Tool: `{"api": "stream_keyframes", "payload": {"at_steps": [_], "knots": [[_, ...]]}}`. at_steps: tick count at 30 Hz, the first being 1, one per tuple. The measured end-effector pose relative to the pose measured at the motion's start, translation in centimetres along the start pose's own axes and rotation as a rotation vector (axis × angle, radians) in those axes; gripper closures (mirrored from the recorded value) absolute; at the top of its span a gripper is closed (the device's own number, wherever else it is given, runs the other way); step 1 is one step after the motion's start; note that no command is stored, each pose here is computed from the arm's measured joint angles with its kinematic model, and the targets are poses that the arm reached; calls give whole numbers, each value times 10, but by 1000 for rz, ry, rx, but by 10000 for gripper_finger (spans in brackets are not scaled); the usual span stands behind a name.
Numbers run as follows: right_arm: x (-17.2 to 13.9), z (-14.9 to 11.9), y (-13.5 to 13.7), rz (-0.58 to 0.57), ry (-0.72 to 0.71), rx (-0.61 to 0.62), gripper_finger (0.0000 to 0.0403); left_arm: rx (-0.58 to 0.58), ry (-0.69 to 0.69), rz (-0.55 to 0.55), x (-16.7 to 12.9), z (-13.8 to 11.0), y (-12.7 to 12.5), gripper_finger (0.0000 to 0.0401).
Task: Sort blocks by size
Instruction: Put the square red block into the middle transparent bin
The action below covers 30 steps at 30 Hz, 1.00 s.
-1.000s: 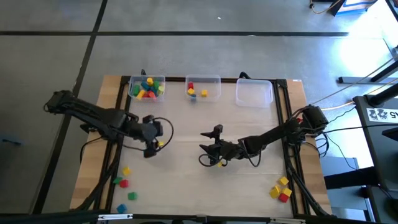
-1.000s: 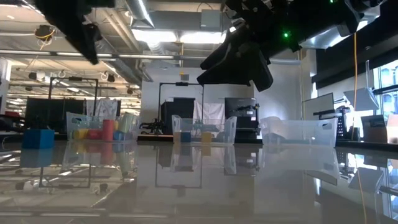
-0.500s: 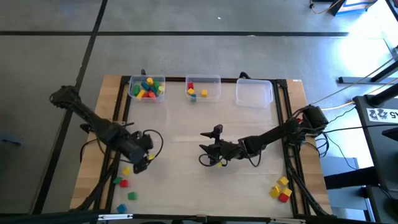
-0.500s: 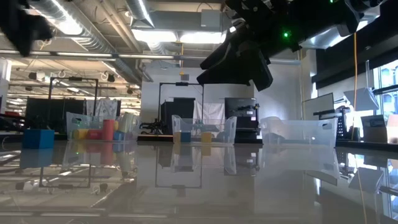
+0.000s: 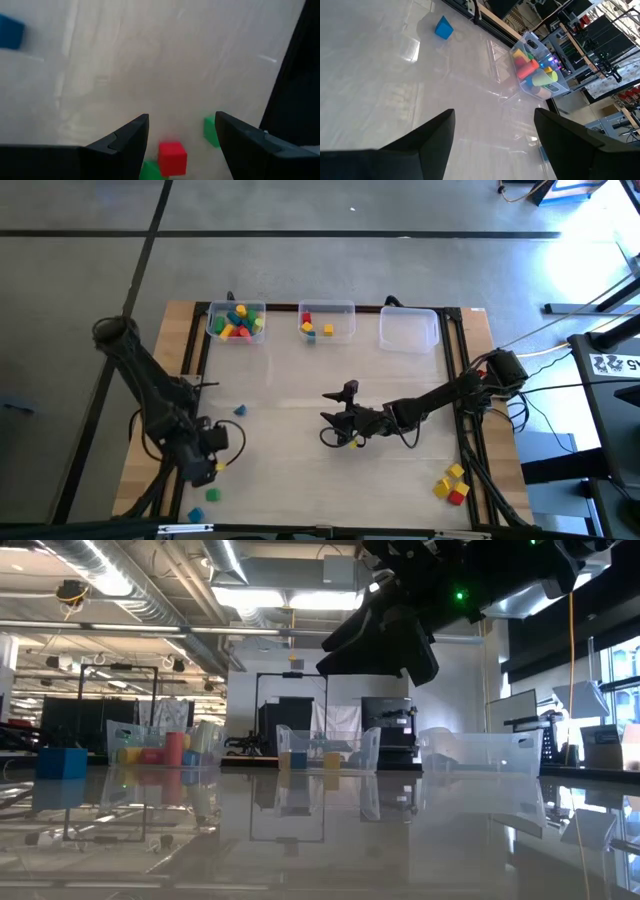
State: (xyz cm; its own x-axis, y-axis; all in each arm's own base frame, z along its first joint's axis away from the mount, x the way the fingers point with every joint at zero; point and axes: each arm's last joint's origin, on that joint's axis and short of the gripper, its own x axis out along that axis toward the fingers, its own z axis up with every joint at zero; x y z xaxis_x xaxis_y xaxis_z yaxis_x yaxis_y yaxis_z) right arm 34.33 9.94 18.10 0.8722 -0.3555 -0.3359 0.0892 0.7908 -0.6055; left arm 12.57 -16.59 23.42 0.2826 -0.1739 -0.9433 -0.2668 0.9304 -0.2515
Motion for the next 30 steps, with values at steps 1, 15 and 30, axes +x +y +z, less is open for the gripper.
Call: {"api": "stream_keyframes", "payload": {"at_steps": [1, 15, 30], "knots": [[0, 0, 0, 0, 0, 0, 125, -5, 12, 7, 2, -3, -2, 178], [0, 0, 0, -3, 1, 0, 125, 46, 115, 90, 37, -46, -27, 178], [0, 0, 0, -3, 1, -1, 125, 110, 166, 176, 52, -70, -30, 178]]}}
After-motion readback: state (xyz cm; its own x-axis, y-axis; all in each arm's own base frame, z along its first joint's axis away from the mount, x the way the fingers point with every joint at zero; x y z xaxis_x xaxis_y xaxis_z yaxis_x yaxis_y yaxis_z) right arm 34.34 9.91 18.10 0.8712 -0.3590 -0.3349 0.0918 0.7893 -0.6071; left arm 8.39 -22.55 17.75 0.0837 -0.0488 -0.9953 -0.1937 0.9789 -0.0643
